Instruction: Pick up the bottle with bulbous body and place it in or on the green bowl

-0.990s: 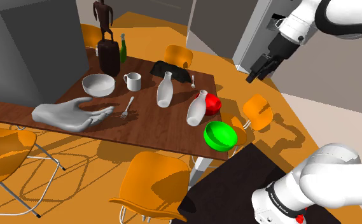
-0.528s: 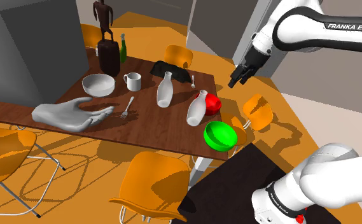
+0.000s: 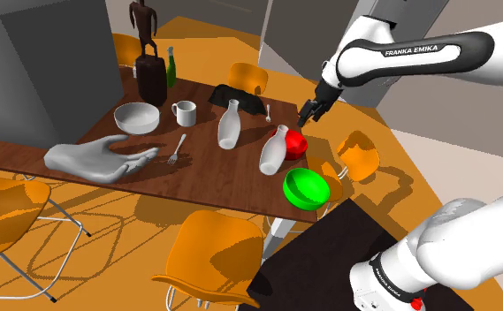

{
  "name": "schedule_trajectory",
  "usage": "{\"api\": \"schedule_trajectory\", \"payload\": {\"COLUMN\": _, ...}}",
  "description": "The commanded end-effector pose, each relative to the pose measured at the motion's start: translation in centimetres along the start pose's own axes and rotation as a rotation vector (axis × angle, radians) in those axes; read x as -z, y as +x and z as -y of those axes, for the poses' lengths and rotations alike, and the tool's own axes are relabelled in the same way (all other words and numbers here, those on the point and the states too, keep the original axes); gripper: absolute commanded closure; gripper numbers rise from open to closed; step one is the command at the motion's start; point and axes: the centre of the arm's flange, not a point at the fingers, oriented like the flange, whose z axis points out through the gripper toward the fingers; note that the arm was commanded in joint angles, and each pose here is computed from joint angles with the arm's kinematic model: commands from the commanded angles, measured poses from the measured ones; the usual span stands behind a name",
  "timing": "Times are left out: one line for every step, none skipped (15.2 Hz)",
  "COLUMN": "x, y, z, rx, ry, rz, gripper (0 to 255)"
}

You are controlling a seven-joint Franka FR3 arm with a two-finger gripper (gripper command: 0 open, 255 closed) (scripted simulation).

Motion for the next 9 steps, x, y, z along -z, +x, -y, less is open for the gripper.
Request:
{"api": "schedule_trajectory", "payload": {"x": -2.2, "y": 1.6, "z": -0.5, "rx": 0.009, "ry": -0.006, "rz": 0.002, "gripper": 0}}
{"api": "schedule_trajectory", "payload": {"x": -3.2, "y": 2.4, "z": -0.8, "rx": 0.014, "ry": -0.009, "rz": 0.003, "gripper": 0}}
{"api": "schedule_trajectory", "payload": {"x": -4.2, "y": 3.2, "z": -1.1, "rx": 0.018, "ry": -0.012, "rz": 0.005, "gripper": 0}}
{"api": "schedule_trajectory", "payload": {"x": -5.2, "y": 3.9, "z": -1.4, "rx": 0.022, "ry": -0.015, "rz": 0.006, "gripper": 0}}
{"api": "schedule_trajectory", "payload": {"x": -6.3, "y": 4.7, "z": -1.7, "rx": 0.027, "ry": -0.018, "rz": 0.008, "gripper": 0}}
{"api": "schedule_trajectory", "payload": {"x": -7.3, "y": 5.5, "z": -2.0, "rx": 0.031, "ry": -0.02, "rz": 0.009, "gripper": 0}}
{"api": "schedule_trajectory", "payload": {"x": -8.3, "y": 6.3, "z": -2.3, "rx": 0.035, "ry": -0.023, "rz": 0.011, "gripper": 0}}
{"api": "schedule_trajectory", "payload": {"x": -9.4, "y": 7.1, "z": -2.5, "rx": 0.04, "ry": -0.026, "rz": 0.012, "gripper": 0}}
{"api": "schedule_trajectory", "payload": {"x": -9.8, "y": 7.4, "z": -2.7, "rx": 0.042, "ry": -0.027, "rz": 0.013, "gripper": 0}}
